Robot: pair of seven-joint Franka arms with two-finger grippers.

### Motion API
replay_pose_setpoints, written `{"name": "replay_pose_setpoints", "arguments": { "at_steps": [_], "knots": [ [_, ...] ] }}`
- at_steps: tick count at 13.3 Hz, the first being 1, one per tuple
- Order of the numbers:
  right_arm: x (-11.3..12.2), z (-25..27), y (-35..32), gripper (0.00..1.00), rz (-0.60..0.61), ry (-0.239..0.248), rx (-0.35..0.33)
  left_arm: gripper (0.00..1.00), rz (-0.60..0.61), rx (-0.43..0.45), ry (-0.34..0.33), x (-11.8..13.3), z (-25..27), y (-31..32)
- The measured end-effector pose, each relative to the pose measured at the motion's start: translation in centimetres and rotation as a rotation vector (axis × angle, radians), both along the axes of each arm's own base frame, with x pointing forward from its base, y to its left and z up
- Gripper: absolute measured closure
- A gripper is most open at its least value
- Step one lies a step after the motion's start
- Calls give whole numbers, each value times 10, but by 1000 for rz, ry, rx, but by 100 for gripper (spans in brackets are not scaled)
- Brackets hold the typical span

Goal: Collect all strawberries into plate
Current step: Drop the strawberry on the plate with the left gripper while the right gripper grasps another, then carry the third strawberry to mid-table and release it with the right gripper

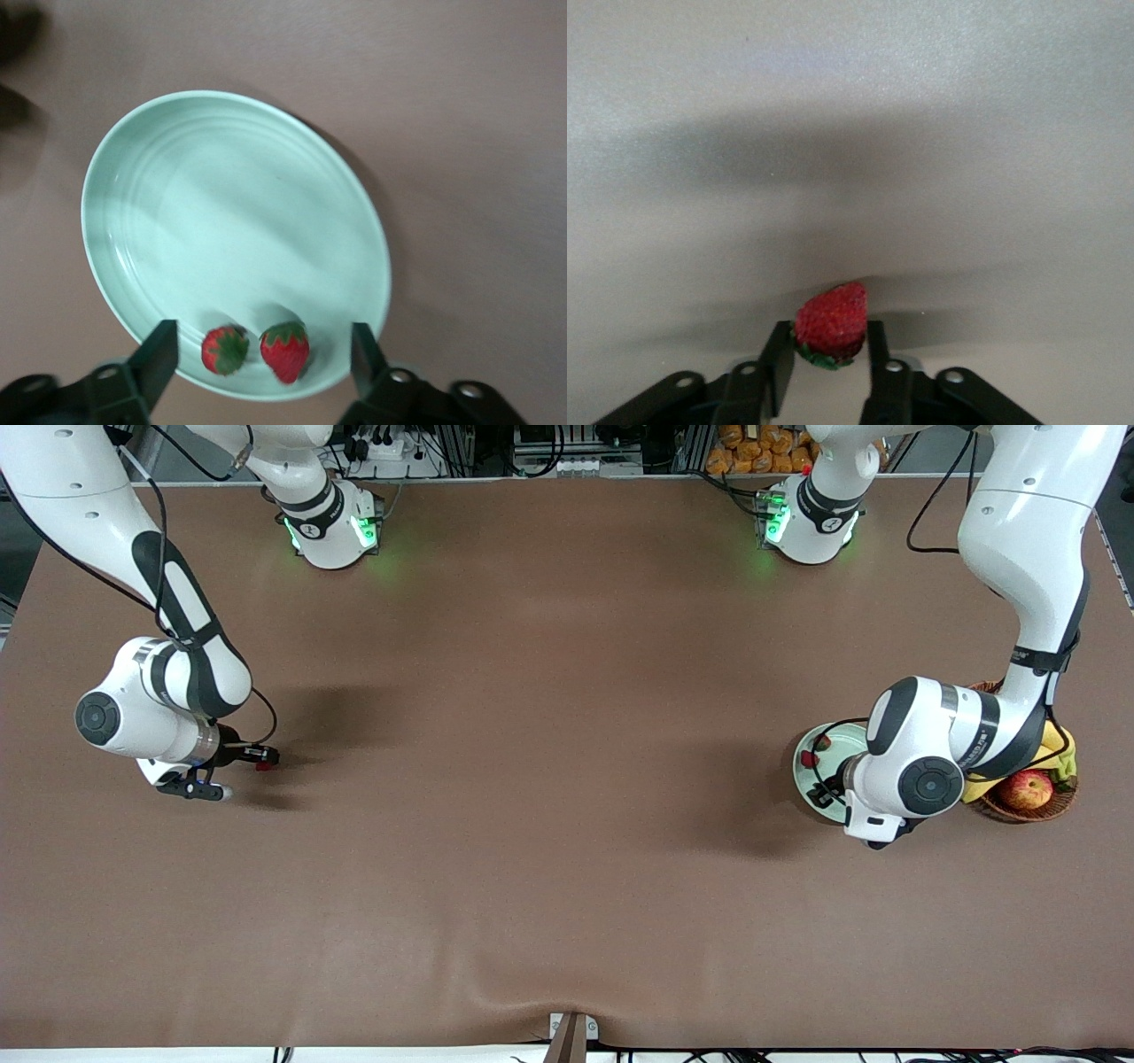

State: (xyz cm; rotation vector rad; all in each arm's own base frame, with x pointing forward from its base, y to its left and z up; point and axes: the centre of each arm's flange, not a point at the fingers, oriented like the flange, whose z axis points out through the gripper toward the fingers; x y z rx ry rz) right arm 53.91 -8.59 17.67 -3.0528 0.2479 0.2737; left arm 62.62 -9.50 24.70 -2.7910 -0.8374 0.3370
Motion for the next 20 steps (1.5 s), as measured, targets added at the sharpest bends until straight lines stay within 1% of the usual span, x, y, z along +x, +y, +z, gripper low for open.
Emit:
{"name": "replay_pose_setpoints", "arguments": {
  "at_steps": [1, 3, 6, 7, 9, 11, 13, 15, 16, 18, 20],
  "knots": [
    [0, 0, 0, 68, 0, 0, 0, 0, -12, -3, -21, 1, 13, -8],
    [2, 1, 0, 68, 2, -3, -1, 0, -33, -11, -65, 3, 43, -25],
    [14, 10, 5, 68, 45, -24, -9, 0, -31, -22, -91, 3, 79, -55],
    [21, 17, 9, 68, 75, -26, -10, 0, -19, -32, -102, 4, 88, -65],
    [43, 39, 38, 68, 143, -23, -1, 0, 1, -46, -116, 5, 98, -76],
    [64, 63, 92, 68, 235, -23, 6, 0, 0, -56, -123, 6, 103, -81],
    [71, 78, 157, 68, 326, -39, 19, 0, 2, -66, -123, 6, 105, -84],
    [63, 76, 233, 68, 362, -44, 100, 0, 11, -93, -110, 4, 104, -91],
    [53, 70, 301, 68, 393, -44, 167, 0, 24, -118, -96, 2, 102, -99],
    [47, 64, 365, 68, 385, -55, 205, 0, 56, -125, -97, 2, 101, -110],
    [42, 62, 425, 68, 354, -77, 214, 0, 83, -125, -102, 2, 101, -128]
  ]
}}
